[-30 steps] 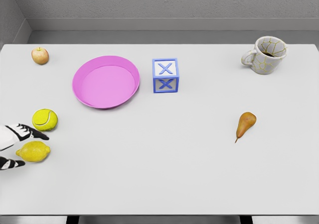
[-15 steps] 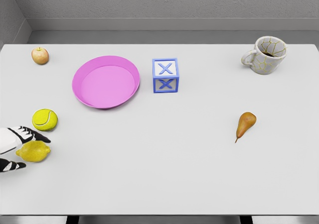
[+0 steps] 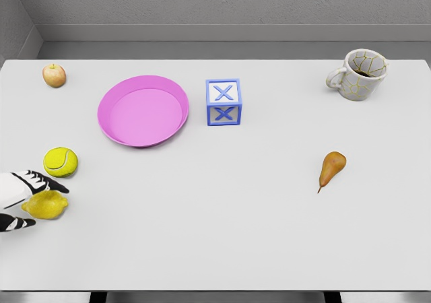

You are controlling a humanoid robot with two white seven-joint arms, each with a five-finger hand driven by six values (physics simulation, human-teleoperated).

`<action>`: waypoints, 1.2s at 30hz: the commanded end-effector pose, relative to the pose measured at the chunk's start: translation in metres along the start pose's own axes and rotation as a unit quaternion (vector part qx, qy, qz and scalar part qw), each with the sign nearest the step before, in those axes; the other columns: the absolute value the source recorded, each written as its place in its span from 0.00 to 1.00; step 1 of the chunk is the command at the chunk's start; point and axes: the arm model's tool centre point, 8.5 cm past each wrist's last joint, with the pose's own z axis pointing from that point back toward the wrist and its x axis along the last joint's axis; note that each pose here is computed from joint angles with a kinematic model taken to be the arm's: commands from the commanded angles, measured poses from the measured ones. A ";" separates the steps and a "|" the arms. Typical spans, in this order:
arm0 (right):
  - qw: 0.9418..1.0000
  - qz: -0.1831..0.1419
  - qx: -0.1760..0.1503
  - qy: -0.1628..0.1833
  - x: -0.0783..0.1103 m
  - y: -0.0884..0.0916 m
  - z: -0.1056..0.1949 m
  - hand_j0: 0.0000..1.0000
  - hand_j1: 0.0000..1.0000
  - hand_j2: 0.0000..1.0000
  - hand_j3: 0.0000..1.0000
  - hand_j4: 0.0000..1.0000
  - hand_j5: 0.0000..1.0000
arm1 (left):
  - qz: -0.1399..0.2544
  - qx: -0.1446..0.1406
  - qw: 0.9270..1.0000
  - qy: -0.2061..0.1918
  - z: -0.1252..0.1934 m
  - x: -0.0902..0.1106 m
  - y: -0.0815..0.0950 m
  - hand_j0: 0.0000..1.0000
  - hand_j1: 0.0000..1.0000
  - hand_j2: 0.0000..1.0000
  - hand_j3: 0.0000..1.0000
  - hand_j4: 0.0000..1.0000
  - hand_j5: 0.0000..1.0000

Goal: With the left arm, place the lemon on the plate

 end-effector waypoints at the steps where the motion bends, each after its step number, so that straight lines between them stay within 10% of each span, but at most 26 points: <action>1: 1.000 0.000 0.000 0.000 0.000 0.000 0.000 1.00 1.00 1.00 1.00 1.00 1.00 | 0.001 0.000 1.000 0.001 -0.001 0.000 -0.001 0.81 0.81 0.81 0.81 0.81 0.81; 36: 1.000 0.000 0.000 0.000 0.000 0.000 0.000 1.00 1.00 1.00 1.00 1.00 1.00 | -0.023 -0.029 0.999 0.038 -0.007 -0.008 -0.022 0.81 0.81 0.81 0.81 0.81 0.81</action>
